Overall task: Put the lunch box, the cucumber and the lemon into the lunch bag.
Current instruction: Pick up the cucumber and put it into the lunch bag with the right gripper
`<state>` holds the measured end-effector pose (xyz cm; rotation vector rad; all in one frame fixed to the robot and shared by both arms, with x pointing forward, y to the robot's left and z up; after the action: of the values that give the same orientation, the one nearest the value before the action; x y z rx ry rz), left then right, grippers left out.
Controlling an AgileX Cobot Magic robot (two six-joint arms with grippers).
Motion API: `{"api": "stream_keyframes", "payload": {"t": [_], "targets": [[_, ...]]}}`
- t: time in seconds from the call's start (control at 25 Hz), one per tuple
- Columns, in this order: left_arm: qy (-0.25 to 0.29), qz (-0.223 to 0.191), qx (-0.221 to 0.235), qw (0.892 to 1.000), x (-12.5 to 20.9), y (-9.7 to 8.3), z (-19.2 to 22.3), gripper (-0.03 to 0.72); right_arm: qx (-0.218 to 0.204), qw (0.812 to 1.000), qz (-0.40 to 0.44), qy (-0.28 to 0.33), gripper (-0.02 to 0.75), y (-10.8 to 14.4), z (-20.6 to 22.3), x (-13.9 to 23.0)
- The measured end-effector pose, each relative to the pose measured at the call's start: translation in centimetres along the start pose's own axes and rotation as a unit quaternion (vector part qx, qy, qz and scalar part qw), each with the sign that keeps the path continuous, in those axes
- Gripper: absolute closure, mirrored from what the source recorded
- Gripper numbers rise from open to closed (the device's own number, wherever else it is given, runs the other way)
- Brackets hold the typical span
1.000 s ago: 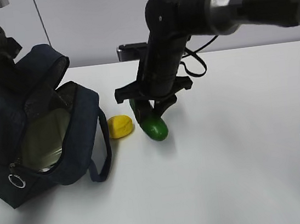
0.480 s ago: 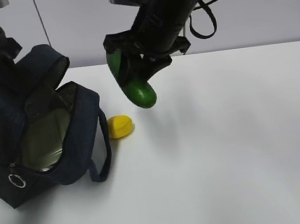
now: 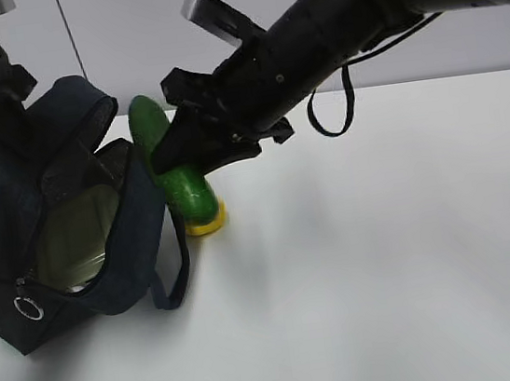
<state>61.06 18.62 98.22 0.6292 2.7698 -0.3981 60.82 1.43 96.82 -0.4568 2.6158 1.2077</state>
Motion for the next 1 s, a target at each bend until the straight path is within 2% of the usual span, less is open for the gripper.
{"api": "stream_keyframes", "payload": {"t": [0.16, 0.24, 0.28, 0.32, 0.76, 1.0], "targets": [[0.000, 0.000, 0.000, 1.000, 0.0, 0.0, 0.0, 0.686, -0.090, 0.995, 0.024, -0.031, 0.479, 2.0, 0.6, 0.0], [0.000, 0.000, 0.000, 1.000, 0.0, 0.0, 0.0, 0.686, -0.118, 0.991, 0.043, -0.042, 0.479, 2.4, 0.8, 0.1], [0.000, 0.000, 0.000, 1.000, 0.0, 0.0, 0.0, 0.686, -0.128, 0.989, 0.053, -0.046, 0.430, 2.4, 1.0, 0.3], [0.000, 0.000, 0.000, 1.000, 0.0, 0.0, 0.0, 0.686, -0.134, 0.988, 0.060, -0.051, 0.477, 2.3, 1.1, 0.3], [0.000, 0.000, 0.000, 1.000, 0.0, 0.0, 0.0, 0.686, -0.135, 0.984, 0.081, -0.085, 0.480, 3.3, 3.1, 0.1], [0.000, 0.000, 0.001, 1.000, 0.0, 0.0, 0.0, 0.686, -0.141, 0.979, 0.123, -0.080, 0.482, 1.6, 5.6, 0.2]]}}
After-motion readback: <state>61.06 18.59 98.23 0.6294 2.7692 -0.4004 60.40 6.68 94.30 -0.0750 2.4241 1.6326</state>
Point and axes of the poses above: a point on each arm's last joint axis where the gripper is mounted, z pointing out along that axis toward the gripper, y along the wrist's bending axis when the last joint is at zero, x = y × z, the point moved 10 cm from there along z, pointing out along that axis toward the gripper, and after that the axes turned 5 degrees about z, right-handed, at the moved point
